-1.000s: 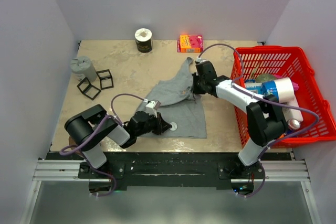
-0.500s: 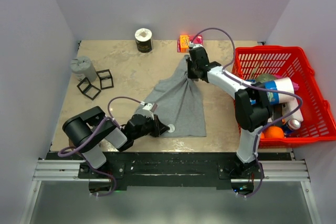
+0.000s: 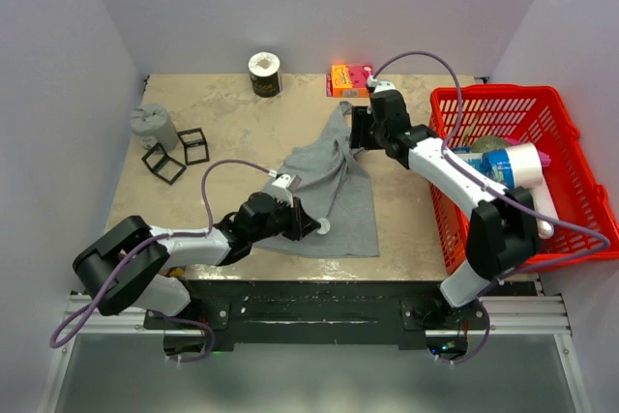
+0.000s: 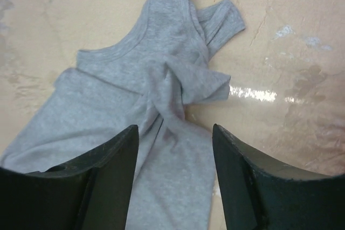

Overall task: Pin the brooch onto the clothing
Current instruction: Adjust the clothing with brooches at the center of the board, then pick up the clothing with brooches from the center of the board.

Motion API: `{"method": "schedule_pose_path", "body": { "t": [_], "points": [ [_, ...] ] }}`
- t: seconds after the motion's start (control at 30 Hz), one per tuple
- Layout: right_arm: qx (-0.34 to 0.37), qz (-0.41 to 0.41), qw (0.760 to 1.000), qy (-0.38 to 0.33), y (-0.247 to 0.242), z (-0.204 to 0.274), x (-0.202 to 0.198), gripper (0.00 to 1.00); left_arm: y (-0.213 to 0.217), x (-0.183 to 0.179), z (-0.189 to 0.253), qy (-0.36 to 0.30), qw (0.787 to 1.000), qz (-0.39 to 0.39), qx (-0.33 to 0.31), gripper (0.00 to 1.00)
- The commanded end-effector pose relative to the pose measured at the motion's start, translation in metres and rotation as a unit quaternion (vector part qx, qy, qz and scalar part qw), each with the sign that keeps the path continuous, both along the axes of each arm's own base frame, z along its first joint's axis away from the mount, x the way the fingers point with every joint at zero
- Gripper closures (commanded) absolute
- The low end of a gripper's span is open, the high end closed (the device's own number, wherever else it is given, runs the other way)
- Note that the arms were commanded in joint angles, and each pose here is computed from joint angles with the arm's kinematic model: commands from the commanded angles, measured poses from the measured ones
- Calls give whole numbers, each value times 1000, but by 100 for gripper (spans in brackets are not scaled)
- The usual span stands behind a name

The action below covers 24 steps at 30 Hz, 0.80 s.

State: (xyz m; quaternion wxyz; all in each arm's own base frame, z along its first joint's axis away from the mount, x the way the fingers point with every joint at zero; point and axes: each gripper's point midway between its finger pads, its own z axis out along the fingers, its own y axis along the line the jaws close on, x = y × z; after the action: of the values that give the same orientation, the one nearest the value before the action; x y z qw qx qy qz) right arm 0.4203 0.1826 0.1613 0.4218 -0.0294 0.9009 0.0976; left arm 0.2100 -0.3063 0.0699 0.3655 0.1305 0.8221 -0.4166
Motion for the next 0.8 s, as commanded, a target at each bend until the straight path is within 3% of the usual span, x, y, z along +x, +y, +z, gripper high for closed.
{"method": "schedule_pose_path", "body": {
  "t": [0.0,0.23,0.77],
  "points": [
    [62,4,998,13,5,-2,-25,43,-16,17,39,-41,999,-14,-3,100],
    [108,15,992,55,22,-42,-36,54,-27,50,49,-37,999,7,-18,100],
    [114,22,990,84,45,-97,-17,56,-22,91,49,-42,998,36,-11,100]
  ]
}}
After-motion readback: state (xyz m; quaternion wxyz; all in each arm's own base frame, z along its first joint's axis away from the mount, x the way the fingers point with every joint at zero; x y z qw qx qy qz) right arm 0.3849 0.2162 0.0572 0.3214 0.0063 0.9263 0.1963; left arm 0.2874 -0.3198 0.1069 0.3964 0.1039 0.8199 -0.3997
